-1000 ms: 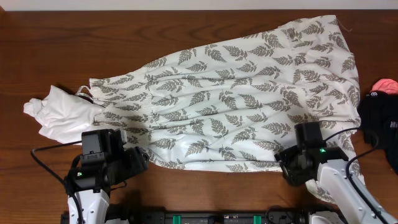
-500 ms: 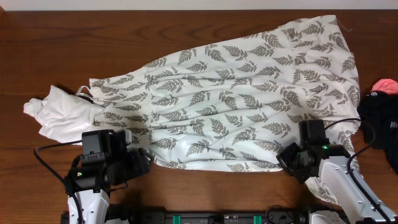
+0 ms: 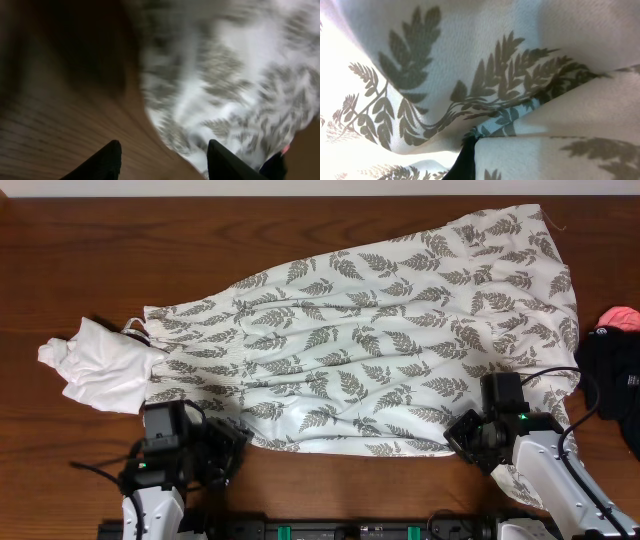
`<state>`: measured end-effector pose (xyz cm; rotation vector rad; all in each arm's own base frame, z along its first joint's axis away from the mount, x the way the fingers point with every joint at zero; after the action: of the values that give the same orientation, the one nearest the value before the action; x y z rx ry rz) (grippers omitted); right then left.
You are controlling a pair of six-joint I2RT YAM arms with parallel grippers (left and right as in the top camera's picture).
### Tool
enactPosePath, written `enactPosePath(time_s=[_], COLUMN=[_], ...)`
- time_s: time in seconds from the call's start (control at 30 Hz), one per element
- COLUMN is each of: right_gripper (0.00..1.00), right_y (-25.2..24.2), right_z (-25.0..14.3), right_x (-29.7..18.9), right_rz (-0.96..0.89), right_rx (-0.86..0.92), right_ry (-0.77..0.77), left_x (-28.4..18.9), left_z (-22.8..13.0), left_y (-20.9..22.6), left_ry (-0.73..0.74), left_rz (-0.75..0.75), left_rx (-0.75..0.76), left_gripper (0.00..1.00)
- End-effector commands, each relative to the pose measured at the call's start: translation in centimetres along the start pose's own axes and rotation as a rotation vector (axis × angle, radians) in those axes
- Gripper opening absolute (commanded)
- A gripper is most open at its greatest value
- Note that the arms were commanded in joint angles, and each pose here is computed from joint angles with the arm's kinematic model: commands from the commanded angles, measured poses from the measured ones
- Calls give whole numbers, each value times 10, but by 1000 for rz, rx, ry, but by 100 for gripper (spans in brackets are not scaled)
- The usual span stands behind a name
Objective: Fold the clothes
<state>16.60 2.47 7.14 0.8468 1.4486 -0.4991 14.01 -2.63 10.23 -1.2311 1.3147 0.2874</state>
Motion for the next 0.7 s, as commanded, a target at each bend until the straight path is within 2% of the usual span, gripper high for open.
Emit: enactPosePath(time_s=[0.0, 0.17, 0.53, 0.6, 0.67], right_gripper=[1, 1, 1, 1, 1], right_y=[0, 0, 0, 0, 0], right_z=[1, 1, 1, 1, 1], right_x=[0, 0, 0, 0, 0], right_rz=[-10, -9, -7, -6, -6], right_rx=[-16, -34, -34, -34, -45], right_ry=[3, 3, 7, 8, 9], left_x=[18, 32, 54, 59, 64], left_z=[1, 9, 28, 29, 30], left_y=[17, 21, 23, 25, 24], left_ry=[3, -25, -45, -25, -2], left_rz=[23, -9, 41, 48, 41], left_rx=[-201, -186, -208, -216, -208], left_gripper=[56, 56, 56, 50, 33])
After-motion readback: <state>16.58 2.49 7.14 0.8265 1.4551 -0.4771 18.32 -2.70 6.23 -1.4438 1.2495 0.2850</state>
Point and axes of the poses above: each gripper's point midway between its finger pads, its own x axis out along the fingers, its own y axis along the line the jaws close on, z = x × y, the point moved 8 cm from there along -x, back along the fingers
